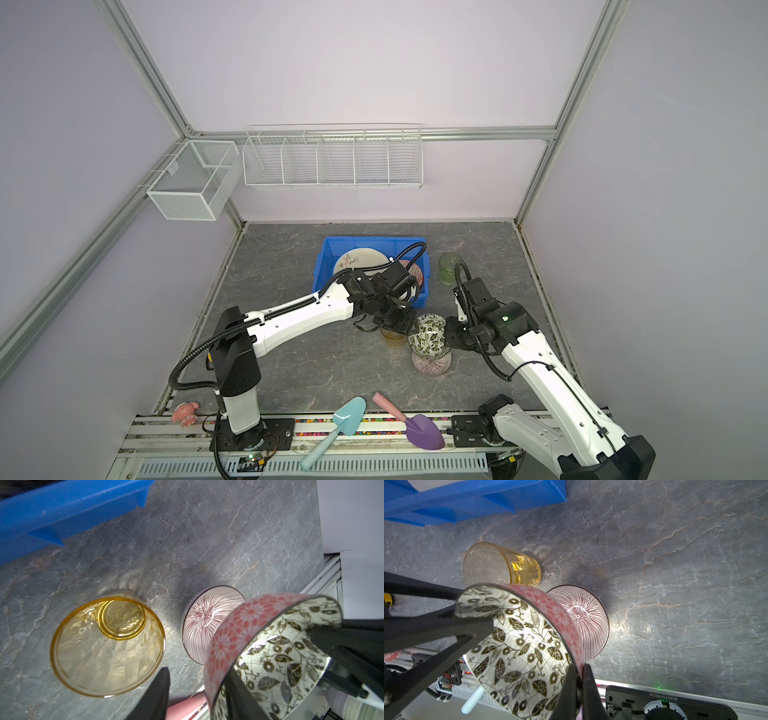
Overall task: Place the mixed dishes into the plastic bin
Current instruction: 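Grip the leaf-print bowl rim with the left gripper while the right gripper releases it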
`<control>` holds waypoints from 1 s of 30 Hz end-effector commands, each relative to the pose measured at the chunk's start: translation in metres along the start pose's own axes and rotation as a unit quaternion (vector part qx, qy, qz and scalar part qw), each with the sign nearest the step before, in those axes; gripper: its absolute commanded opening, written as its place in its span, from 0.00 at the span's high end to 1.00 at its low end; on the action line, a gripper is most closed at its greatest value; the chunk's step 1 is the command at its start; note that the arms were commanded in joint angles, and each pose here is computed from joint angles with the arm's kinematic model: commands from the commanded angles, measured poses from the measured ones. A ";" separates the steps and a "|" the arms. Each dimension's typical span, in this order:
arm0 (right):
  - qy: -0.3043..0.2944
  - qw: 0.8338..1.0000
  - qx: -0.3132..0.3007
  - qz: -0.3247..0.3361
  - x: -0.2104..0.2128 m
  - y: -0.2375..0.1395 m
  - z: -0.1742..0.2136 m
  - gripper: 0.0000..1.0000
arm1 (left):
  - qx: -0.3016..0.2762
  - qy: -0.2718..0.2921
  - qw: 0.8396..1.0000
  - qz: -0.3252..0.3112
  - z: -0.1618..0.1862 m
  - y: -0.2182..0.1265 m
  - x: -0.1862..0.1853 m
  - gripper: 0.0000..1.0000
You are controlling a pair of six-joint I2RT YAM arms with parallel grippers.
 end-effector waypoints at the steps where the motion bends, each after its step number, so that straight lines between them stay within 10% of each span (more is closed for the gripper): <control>1: -0.006 1.000 -0.016 -0.020 0.005 -0.008 -0.007 0.93 | 0.004 -0.001 1.000 0.000 -0.003 0.008 -0.002 0.64; 30: -0.001 0.999 -0.027 -0.036 0.007 -0.008 -0.011 0.89 | -0.003 0.002 1.000 0.006 -0.011 0.006 -0.009 1.00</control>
Point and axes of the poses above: each gripper's point midway between its finger pads, its own y axis out along the fingers, its own x axis along the line the jaws close on, z = x × y, the point moved 9 cm from there along -y, back along the fingers, and after that the axes turned 5 degrees about -y, right-handed, at the moved point
